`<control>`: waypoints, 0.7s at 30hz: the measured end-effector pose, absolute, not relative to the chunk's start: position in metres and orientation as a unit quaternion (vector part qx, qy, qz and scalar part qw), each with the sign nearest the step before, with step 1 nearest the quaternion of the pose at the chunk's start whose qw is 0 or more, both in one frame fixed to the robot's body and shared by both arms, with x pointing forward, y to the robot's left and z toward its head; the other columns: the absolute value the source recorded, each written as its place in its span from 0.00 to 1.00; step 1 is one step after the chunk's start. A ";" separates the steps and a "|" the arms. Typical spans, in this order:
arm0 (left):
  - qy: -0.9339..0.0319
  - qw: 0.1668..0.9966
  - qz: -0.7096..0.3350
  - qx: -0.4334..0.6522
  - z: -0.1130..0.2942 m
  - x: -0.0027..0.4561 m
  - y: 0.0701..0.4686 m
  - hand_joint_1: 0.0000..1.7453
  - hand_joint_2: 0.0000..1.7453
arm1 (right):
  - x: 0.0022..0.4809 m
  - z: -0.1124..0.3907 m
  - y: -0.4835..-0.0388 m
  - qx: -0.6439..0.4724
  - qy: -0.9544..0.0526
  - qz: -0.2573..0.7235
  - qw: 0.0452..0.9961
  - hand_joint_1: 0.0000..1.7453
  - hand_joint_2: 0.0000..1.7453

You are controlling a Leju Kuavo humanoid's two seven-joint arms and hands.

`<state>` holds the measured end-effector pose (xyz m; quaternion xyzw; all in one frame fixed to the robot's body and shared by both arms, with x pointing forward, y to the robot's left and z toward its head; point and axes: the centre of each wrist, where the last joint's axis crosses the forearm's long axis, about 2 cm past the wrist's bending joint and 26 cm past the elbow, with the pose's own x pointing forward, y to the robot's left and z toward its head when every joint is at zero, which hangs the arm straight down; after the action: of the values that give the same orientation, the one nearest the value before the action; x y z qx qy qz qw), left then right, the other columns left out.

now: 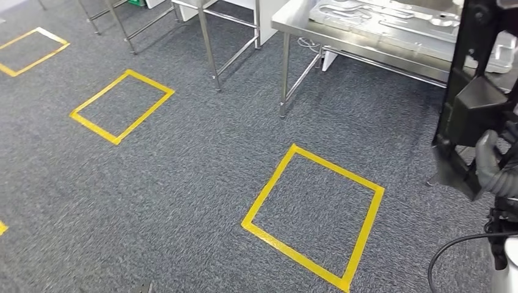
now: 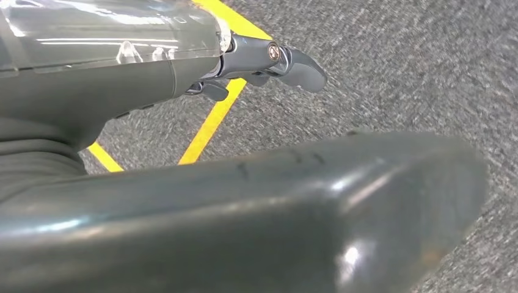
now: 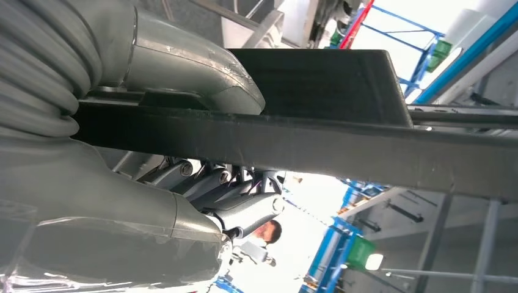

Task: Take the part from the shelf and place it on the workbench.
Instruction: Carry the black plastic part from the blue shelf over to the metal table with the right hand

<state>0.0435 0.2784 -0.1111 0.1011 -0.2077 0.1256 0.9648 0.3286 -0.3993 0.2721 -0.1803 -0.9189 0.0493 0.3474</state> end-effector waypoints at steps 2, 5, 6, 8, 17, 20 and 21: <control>-0.206 0.965 0.126 0.102 -0.111 0.042 0.280 0.00 0.00 | 0.329 0.270 -0.395 -0.175 -0.919 0.050 0.349 1.00 1.00; -0.206 0.965 0.125 0.105 -0.111 0.042 0.282 0.00 0.00 | 0.329 0.269 -0.391 -0.170 -0.920 0.050 0.351 1.00 1.00; -0.206 0.965 0.125 0.104 -0.111 0.042 0.281 0.00 0.00 | 0.329 0.268 -0.390 -0.168 -0.919 0.050 0.352 1.00 1.00; -0.205 0.965 0.126 0.105 -0.111 0.041 0.282 0.00 0.00 | 0.329 0.267 -0.388 -0.168 -0.919 0.050 0.354 1.00 1.00; -0.205 0.964 0.135 0.102 -0.111 0.042 0.279 0.00 0.00 | 0.338 0.272 -0.379 -0.182 -0.918 0.061 0.348 1.00 1.00; -0.206 0.963 0.141 0.103 -0.111 0.043 0.279 0.00 0.00 | 0.344 0.277 -0.374 -0.180 -0.919 0.065 0.344 1.00 1.00; -0.206 0.962 0.143 0.104 -0.111 0.044 0.279 0.00 0.00 | 0.346 0.278 -0.372 -0.179 -0.920 0.066 0.343 1.00 1.00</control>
<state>0.0439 0.2791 -0.1110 0.1039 -0.2061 0.1434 0.9624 0.3459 -0.3724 0.2780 -0.1788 -0.9197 0.0661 0.3432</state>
